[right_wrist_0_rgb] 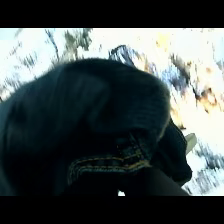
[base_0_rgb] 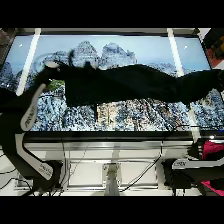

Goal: Fold the clothes and pants, and hang the long-sleeved shirts on hangers.

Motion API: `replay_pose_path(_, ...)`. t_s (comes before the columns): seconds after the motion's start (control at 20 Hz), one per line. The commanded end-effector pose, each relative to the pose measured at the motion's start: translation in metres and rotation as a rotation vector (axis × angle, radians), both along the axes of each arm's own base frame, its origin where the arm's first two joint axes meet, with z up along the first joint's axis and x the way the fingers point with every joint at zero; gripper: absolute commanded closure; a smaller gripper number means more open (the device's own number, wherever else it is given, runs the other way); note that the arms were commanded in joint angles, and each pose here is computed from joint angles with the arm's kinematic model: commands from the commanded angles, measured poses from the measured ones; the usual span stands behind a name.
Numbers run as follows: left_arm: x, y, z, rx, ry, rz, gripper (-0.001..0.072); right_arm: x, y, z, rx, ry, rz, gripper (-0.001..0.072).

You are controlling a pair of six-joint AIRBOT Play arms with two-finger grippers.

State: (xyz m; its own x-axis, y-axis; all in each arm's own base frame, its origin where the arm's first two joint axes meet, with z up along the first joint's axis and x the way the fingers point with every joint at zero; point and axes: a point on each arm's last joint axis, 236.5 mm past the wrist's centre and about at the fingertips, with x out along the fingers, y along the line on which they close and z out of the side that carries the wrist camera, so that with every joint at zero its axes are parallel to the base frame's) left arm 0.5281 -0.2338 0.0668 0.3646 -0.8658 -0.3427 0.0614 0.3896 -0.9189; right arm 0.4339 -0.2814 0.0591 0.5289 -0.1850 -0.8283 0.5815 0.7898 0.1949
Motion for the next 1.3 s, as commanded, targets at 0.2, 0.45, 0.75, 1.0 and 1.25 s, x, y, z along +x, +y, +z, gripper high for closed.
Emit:
replay_pose_path(0.2, 0.067, 0.135, 0.205, -0.316, -0.352, 0.361, 0.07, 0.092, -0.029, 0.134, 0.1, -0.757, -0.264, 0.0675)
replay_pose_path(0.45, 0.057, 0.147, 0.234, -0.415, -0.378, 0.34, 0.0699, 0.107, -0.024, 0.195, 0.005, -0.916, -0.255, 0.0675)
replay_pose_path(0.75, -0.021, 0.09, 0.083, 0.201, -0.107, -0.055, 0.0701, 0.059, 0.005, 0.072, 0.112, -0.369, -0.086, 0.0679)
replay_pose_path(1.0, -0.115, 0.067, 0.026, 0.533, -0.014, -0.251, 0.0701, -0.06, 0.018, -0.054, 0.332, 0.086, -0.111, 0.0678)
replay_pose_path(1.25, -0.232, 0.058, -0.039, 0.571, 0.177, -0.377, 0.0701, -0.15, 0.017, -0.128, 0.445, 0.306, -0.257, 0.0674)
